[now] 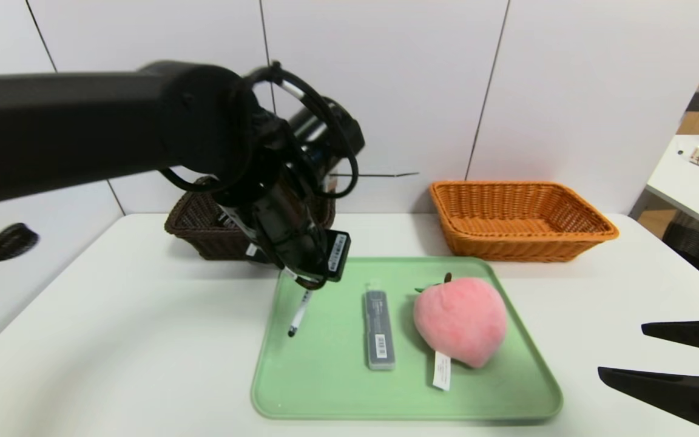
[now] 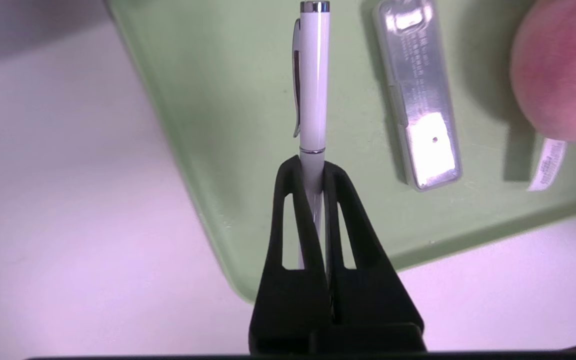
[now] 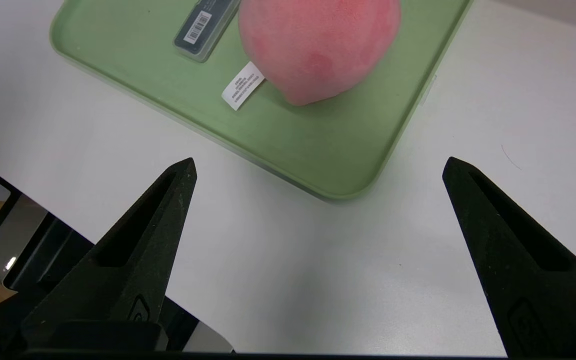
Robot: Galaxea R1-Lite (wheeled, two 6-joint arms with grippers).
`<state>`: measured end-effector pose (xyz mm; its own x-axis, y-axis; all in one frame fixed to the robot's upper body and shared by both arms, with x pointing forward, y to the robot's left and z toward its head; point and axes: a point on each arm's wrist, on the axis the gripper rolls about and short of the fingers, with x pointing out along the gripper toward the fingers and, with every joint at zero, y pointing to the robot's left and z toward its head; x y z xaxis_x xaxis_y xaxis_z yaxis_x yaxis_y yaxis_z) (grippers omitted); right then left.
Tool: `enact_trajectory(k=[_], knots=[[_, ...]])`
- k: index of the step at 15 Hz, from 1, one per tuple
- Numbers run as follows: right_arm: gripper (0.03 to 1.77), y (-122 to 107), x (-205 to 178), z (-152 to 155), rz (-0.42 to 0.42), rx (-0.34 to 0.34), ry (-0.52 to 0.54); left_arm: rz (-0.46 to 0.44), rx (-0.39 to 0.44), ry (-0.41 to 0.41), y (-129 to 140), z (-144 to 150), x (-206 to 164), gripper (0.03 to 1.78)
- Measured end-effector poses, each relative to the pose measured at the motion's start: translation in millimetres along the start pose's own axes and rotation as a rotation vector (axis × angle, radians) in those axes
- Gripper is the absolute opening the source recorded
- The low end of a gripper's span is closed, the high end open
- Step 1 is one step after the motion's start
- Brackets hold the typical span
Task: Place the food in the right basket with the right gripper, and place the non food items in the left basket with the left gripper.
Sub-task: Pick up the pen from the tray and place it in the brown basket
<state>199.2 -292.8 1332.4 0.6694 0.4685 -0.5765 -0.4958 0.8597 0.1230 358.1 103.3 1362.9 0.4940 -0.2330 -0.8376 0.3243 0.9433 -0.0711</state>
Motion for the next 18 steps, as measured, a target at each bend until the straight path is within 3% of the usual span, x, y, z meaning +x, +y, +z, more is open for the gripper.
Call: enact_trajectory(k=[4, 9, 11, 18], knots=[[1.7, 0, -1, 1, 0.0, -0.001, -0.005, -0.001, 0.169, -0.182, 40, 11, -55, 0.06], [1.7, 0, 0, -1, 0.0, 0.001, 0.002, -0.034, 0.395, -0.347, 98, 31, -75, 0.06], [1.7, 0, 0, -1, 0.001, 0.001, 0.003, -0.025, 0.514, -0.395, 111, 40, -69, 0.06], [1.7, -1, 0, -5, -0.005, 0.007, 0.01, 0.065, 0.891, -0.439, 146, 66, -17, 0.06]])
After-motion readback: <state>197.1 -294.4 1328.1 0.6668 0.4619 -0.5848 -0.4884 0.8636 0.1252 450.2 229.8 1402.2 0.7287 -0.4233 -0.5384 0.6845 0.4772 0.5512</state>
